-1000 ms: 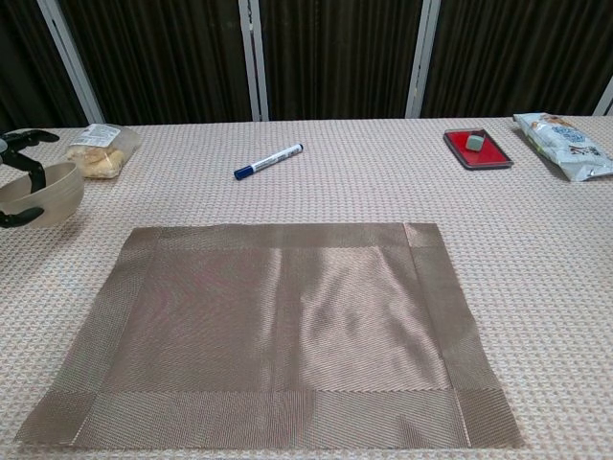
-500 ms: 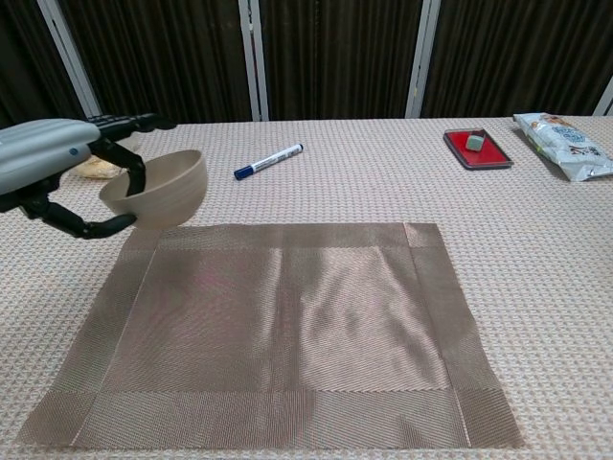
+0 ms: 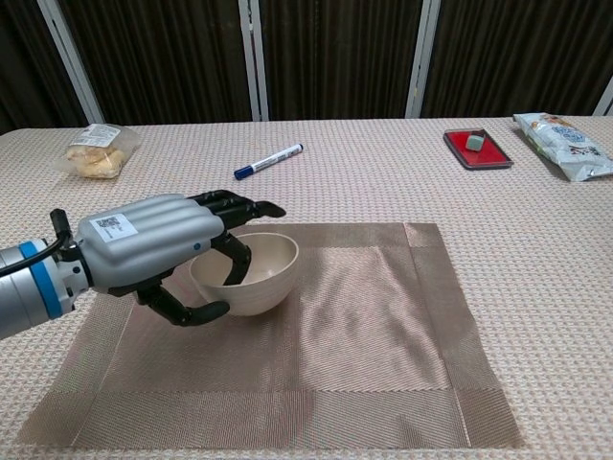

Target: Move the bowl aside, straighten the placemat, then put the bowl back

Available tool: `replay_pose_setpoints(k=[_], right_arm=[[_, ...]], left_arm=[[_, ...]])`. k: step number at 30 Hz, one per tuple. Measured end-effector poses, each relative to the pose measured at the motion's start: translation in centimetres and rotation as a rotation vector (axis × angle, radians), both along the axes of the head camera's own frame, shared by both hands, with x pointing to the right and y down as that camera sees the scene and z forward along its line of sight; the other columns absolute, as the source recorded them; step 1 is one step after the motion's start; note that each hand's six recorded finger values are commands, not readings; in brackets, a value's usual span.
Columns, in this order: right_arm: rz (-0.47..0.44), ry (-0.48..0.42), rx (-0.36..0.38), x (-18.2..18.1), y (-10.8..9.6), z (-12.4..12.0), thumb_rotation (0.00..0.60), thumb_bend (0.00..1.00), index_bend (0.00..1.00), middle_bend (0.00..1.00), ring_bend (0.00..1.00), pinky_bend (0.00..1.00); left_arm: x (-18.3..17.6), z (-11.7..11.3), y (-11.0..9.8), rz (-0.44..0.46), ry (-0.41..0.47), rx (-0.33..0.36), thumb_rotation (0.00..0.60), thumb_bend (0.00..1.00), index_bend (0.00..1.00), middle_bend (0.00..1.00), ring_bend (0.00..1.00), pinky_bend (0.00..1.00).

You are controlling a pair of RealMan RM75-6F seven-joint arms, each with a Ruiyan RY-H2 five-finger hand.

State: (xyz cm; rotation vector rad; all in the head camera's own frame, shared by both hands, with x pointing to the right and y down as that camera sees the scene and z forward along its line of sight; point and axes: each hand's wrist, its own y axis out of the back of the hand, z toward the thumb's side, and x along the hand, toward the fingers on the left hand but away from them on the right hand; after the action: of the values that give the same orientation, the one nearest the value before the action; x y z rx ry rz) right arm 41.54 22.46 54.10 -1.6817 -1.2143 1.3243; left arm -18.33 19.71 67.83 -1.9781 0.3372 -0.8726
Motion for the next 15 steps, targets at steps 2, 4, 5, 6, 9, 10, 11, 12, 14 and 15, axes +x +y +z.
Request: replay_pose_setpoints(k=[2, 4, 5, 6, 9, 10, 11, 12, 14, 15], right_arm=[[0.001, -0.002, 0.001, 0.0, 0.0, 0.0, 0.600, 0.00, 0.00, 0.00, 0.00, 0.00], [0.000, -0.003, 0.002, -0.1, 0.0, -0.1, 0.600, 0.00, 0.00, 0.00, 0.00, 0.00], [0.000, -0.003, 0.001, -0.1, 0.0, -0.1, 0.600, 0.00, 0.00, 0.00, 0.00, 0.00], [0.001, -0.004, 0.000, -0.1, 0.0, -0.1, 0.600, 0.00, 0.00, 0.00, 0.00, 0.00], [0.002, -0.001, 0.003, 0.0, -0.1, -0.2, 0.600, 0.00, 0.00, 0.00, 0.00, 0.00], [0.002, 0.002, 0.006, 0.1, -0.1, -0.2, 0.600, 0.00, 0.00, 0.00, 0.00, 0.00], [0.001, 0.007, 0.010, 0.1, -0.1, -0.3, 0.600, 0.00, 0.00, 0.00, 0.00, 0.00], [-0.002, 0.016, 0.017, 0.2, -0.2, -0.4, 0.600, 0.00, 0.00, 0.00, 0.00, 0.00], [-0.008, 0.037, 0.028, 0.3, -0.3, -0.5, 0.600, 0.00, 0.00, 0.00, 0.00, 0.00], [-0.015, 0.056, 0.033, 0.4, -0.3, -0.6, 0.600, 0.00, 0.00, 0.00, 0.00, 0.00]], left_arm=[[0.0, 0.1, 0.2, 0.004, -0.004, 0.002, 0.600, 0.11, 0.24, 0.00, 0.00, 0.00], [-0.2, 0.2, 0.3, 0.010, -0.022, 0.015, 0.600, 0.01, 0.04, 0.00, 0.00, 0.00], [-0.3, 0.2, 0.2, 0.013, -0.032, 0.025, 0.600, 0.00, 0.00, 0.00, 0.00, 0.00], [-0.5, 0.1, 0.2, 0.015, -0.042, 0.036, 0.600, 0.00, 0.00, 0.00, 0.00, 0.00], [-1.1, -0.7, -0.3, -0.007, -0.056, 0.073, 0.600, 0.00, 0.00, 0.00, 0.00, 0.00], [-1.6, -1.3, -0.6, -0.033, -0.049, 0.087, 0.600, 0.00, 0.00, 0.00, 0.00, 0.00], [-2.1, -1.7, -1.0, -0.058, -0.041, 0.096, 0.600, 0.00, 0.00, 0.00, 0.00, 0.00], [-2.6, -2.2, -1.4, -0.088, -0.032, 0.105, 0.600, 0.00, 0.00, 0.00, 0.00, 0.00], [-4.2, -3.4, -2.3, -0.168, -0.014, 0.127, 0.600, 0.00, 0.00, 0.00, 0.00, 0.00], [-5.2, -4.0, -2.7, -0.208, -0.012, 0.137, 0.600, 0.00, 0.00, 0.00, 0.00, 0.00]])
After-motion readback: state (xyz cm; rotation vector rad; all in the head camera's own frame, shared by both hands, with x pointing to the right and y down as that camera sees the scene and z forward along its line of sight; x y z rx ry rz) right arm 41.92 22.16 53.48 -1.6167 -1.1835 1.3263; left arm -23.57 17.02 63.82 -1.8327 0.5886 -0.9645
